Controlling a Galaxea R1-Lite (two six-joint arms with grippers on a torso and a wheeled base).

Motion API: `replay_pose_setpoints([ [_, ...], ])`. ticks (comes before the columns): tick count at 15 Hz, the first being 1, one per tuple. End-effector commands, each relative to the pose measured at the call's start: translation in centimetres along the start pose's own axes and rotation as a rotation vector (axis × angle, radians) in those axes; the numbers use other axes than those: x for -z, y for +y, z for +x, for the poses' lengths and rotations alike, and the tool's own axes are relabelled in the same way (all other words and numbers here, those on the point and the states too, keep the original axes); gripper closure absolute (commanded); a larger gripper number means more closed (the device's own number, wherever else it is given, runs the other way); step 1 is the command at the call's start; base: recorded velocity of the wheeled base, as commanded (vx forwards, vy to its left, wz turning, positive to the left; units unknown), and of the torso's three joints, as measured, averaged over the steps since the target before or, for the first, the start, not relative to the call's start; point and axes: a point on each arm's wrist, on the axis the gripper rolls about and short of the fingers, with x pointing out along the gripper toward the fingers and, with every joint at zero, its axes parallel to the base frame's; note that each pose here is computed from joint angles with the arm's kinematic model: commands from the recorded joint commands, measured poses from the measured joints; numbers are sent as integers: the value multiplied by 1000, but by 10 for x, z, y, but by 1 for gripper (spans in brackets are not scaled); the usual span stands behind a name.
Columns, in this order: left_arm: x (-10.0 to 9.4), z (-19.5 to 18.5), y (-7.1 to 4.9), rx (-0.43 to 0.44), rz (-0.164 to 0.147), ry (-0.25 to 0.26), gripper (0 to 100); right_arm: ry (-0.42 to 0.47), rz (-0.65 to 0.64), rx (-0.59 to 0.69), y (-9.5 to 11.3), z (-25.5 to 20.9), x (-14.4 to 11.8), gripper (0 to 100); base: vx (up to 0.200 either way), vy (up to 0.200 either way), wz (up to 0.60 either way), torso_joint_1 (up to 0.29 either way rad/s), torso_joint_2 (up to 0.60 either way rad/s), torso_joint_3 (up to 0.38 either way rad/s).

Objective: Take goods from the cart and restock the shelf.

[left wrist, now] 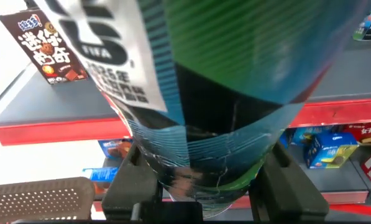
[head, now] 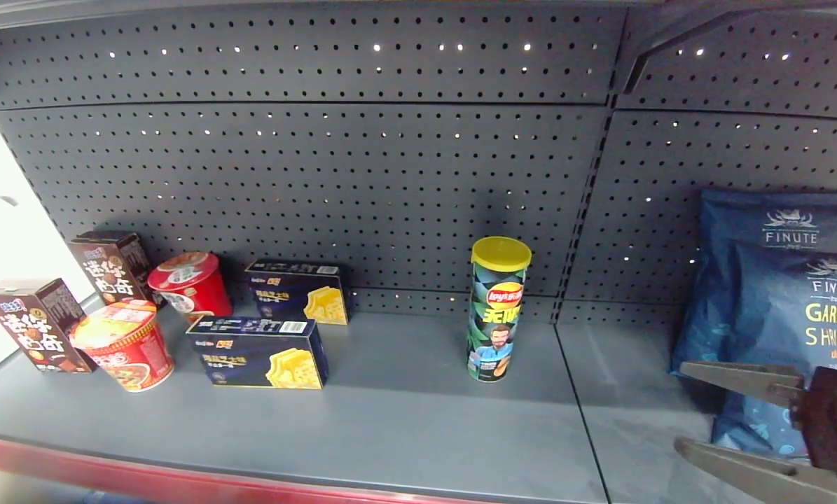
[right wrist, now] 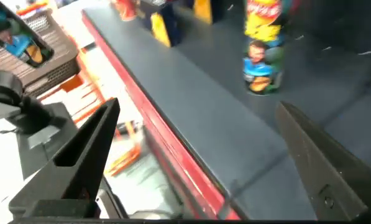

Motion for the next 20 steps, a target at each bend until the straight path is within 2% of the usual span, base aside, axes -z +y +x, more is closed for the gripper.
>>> replay_pose_setpoints([
  [1,-1,-1,0,1,-2,-14,100,105,47,-52,-27,52,4,0,0,0,0,0,0,0],
  [2,-1,-1,0,2,-2,-14,100,109,36,-68,-30,57,2,0,0,0,0,0,0,0],
  [4,1,-1,1,17,-1,-8,100,115,-42,-185,-51,82,-3,0,0,0,0,0,0,0],
  [6,1,-1,1,20,-2,-6,100,110,-106,-234,-71,99,2,0,0,0,0,0,0,0],
  [13,2,0,1,23,-1,0,100,130,-77,-214,-108,138,8,0,0,0,0,0,0,0],
  [14,2,0,1,23,-3,-3,100,137,-70,-205,-118,147,11,0,0,0,0,0,0,0],
  [20,1,-1,1,15,-9,-6,100,137,-58,-202,-149,176,27,0,0,0,0,0,0,0],
])
